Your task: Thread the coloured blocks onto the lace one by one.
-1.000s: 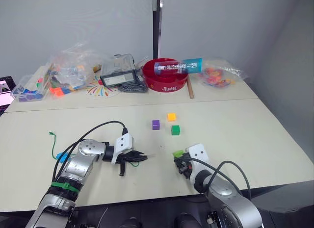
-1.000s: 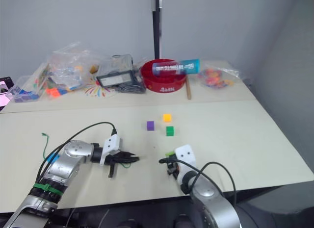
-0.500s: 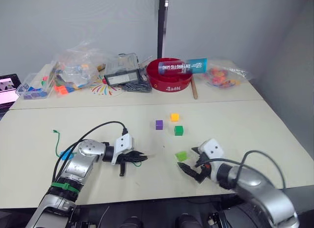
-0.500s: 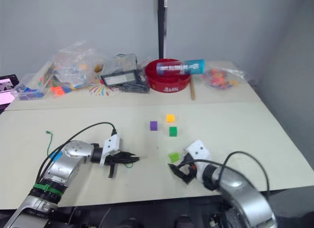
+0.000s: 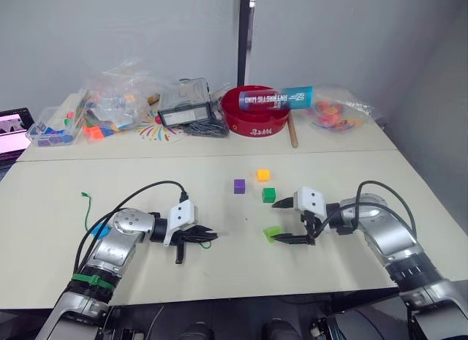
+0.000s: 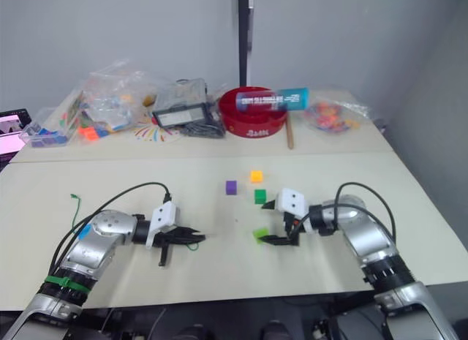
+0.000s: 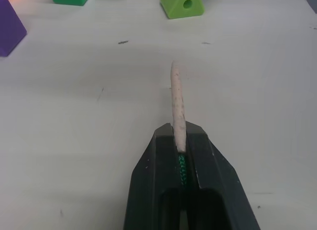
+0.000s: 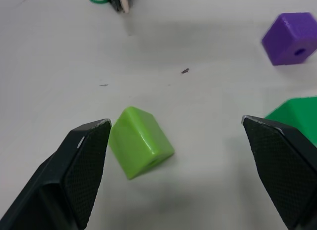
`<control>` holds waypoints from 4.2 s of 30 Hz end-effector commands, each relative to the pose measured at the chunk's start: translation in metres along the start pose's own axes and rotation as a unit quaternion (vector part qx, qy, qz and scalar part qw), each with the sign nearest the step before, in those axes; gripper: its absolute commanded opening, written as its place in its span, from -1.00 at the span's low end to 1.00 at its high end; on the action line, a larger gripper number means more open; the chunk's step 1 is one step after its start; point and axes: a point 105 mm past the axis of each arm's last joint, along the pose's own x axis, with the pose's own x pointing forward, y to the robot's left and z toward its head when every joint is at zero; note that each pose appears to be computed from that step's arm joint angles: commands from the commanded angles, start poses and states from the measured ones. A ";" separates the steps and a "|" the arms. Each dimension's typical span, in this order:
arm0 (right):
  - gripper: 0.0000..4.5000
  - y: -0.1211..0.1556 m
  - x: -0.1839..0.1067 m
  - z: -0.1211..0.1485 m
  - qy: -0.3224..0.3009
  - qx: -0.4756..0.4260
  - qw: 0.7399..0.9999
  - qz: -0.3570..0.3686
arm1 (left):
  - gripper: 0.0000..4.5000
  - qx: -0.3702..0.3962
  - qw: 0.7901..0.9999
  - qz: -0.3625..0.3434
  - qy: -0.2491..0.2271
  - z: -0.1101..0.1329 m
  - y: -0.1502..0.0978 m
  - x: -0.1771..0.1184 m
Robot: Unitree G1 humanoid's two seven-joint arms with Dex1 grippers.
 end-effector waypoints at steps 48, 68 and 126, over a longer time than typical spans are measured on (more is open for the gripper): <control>-0.42 0.035 0.051 0.012 0.016 0.024 0.999 0.029 | -1.00 0.052 0.997 -0.055 0.000 0.015 -0.008 0.032; -0.42 0.032 0.040 0.010 0.030 0.024 0.999 0.022 | -1.00 0.088 0.993 -0.048 0.060 0.009 -0.002 0.037; -0.42 0.031 0.050 0.020 0.020 0.029 0.999 -0.007 | 0.58 0.105 0.991 -0.071 0.052 0.042 -0.001 0.045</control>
